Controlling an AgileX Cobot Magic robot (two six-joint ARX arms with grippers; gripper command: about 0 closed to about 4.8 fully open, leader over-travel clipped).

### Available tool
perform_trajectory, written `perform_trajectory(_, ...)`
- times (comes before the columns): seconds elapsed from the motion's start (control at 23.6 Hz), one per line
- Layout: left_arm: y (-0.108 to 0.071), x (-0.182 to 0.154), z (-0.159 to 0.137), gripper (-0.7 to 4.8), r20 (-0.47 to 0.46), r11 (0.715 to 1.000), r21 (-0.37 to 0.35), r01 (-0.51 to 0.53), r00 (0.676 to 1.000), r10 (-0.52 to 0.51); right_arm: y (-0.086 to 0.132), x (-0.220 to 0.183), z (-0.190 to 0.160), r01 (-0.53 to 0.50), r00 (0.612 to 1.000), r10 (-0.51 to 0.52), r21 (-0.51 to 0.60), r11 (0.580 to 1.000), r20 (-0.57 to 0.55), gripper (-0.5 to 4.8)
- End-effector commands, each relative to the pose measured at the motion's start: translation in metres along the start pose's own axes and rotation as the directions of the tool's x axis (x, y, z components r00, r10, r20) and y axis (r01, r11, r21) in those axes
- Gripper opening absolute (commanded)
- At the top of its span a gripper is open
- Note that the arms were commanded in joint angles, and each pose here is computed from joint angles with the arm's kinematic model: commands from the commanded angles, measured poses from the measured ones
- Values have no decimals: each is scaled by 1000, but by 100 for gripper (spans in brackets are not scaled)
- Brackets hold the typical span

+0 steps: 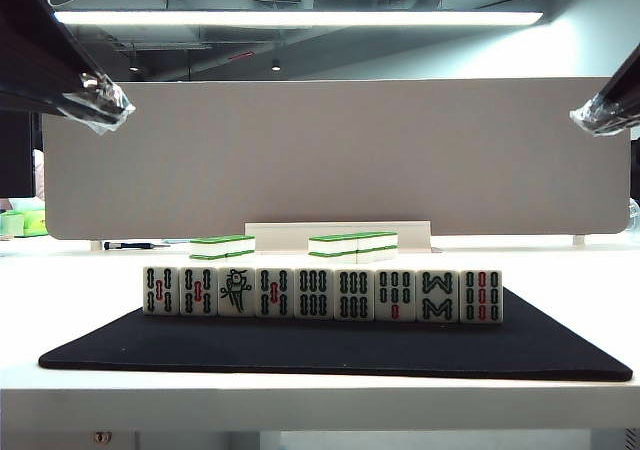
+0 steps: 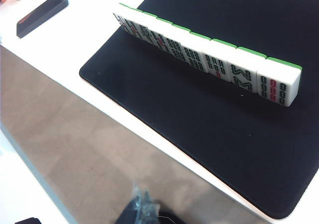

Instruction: Take a mahjong tile from your hand cards and play it out.

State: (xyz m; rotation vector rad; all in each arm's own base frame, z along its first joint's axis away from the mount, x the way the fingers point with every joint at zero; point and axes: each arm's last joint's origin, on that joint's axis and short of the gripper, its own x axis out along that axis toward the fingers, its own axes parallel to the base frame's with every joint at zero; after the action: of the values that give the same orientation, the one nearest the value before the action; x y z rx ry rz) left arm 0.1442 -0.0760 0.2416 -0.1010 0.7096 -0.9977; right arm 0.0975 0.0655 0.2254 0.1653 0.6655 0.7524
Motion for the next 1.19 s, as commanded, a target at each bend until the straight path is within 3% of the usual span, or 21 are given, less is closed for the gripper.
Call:
perform_trajectory(0.04, 3, -1, -1, 30, -15, 990, -13, -137, 990, 137, 0, 0, 1, 4, 1000, -4, -1, 1000, 5, -1)
perform_trajectory(0.13, 7, -2, -6, 30, -69, 963, -33, -269, 961, 266, 0, 0, 1, 4, 1000, -4, -1, 1000, 5, -1)
perform_trajectory(0.21, 8, -3, -9, 30, -101, 947, -39, -320, 944, 315, 0, 0, 1, 4, 1000, -4, -1, 1000, 5, -1)
perform_trajectory(0.51, 6, -6, 1, 30, -129, 943, -47, -329, 938, 321, 0, -1, 1, 4, 1000, -4, -1, 1000, 6, -1)
perform_trajectory(0.72, 7, -6, 45, 30, -153, 947, 20, -319, 935, 319, 0, 0, 1, 4, 1000, -4, -1, 1000, 5, -1)
perform_trajectory(0.89, 16, 3, 84, 31, -222, 929, 98, -356, 903, 369, 0, -1, 1, 4, 1000, -4, -1, 1000, 6, -1)
perform_trajectory(1.02, 24, 13, 109, 31, -312, 934, 144, -327, 881, 357, 0, -1, 1, 3, 1000, -3, -2, 1000, 6, -1)
perform_trajectory(1.06, 27, 16, 115, 37, -332, 935, 162, -315, 875, 353, 0, -1, 1, 4, 1000, -4, -2, 1000, 6, -1)
perform_trajectory(1.1, 31, 22, 125, 89, -365, 934, 183, -306, 861, 353, 0, 0, 1, 3, 1000, -3, -2, 1000, 6, -1)
perform_trajectory(1.19, 38, 30, 138, 103, -385, 930, 198, -308, 848, 363, 0, -1, 1, 4, 1000, -4, -2, 1000, 6, -1)
